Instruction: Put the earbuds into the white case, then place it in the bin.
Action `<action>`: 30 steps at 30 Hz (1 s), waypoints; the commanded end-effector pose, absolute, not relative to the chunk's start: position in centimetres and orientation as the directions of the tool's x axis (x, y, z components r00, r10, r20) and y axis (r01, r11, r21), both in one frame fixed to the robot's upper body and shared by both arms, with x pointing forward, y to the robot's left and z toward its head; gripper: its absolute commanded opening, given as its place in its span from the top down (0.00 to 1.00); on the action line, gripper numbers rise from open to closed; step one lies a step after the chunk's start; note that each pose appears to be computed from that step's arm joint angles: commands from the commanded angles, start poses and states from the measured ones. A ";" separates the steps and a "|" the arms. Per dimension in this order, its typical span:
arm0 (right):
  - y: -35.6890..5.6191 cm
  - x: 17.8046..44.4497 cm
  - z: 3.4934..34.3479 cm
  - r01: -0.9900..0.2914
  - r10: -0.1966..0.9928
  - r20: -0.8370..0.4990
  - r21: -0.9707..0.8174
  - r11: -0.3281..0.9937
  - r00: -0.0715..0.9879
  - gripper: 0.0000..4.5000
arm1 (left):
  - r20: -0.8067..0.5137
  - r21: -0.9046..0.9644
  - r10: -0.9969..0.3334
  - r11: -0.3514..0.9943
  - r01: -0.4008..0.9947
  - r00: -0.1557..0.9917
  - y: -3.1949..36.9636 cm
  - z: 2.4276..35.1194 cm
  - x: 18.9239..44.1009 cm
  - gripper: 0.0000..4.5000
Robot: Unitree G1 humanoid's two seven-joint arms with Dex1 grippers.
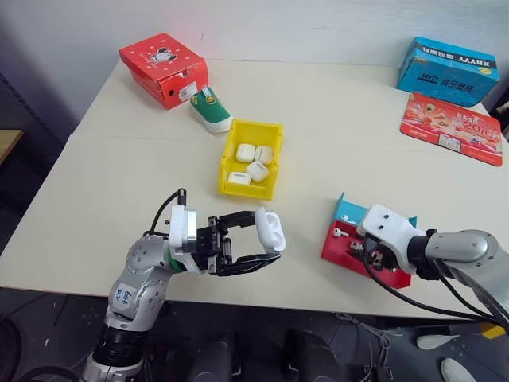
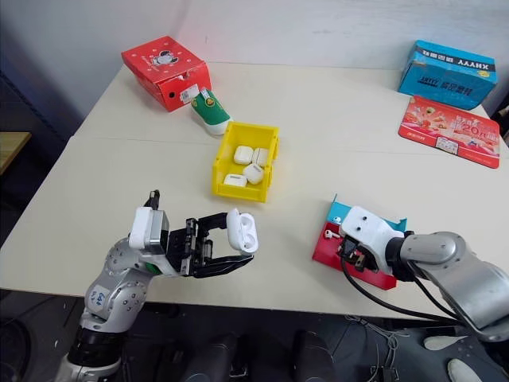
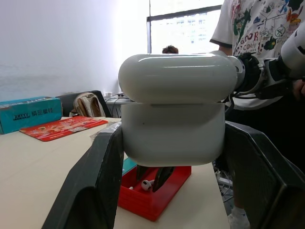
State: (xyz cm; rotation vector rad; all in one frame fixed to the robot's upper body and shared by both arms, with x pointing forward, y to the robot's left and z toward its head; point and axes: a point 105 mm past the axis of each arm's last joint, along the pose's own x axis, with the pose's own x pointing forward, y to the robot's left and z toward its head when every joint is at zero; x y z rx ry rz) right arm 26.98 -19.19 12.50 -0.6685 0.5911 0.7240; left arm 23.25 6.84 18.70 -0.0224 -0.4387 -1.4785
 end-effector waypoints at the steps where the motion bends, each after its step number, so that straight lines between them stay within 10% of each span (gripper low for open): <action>1: -19.2 27.3 12.6 -0.741 0.378 -0.687 -0.354 0.571 0.620 0.58 | 0.307 0.280 -0.952 0.091 0.956 0.001 6.7 19.4 22.6 0.39; 30: -19.6 26.9 11.8 -0.733 0.316 -0.739 -0.338 0.590 0.595 0.58 | 0.294 0.261 -0.956 0.079 0.962 -0.001 6.9 18.8 22.3 0.39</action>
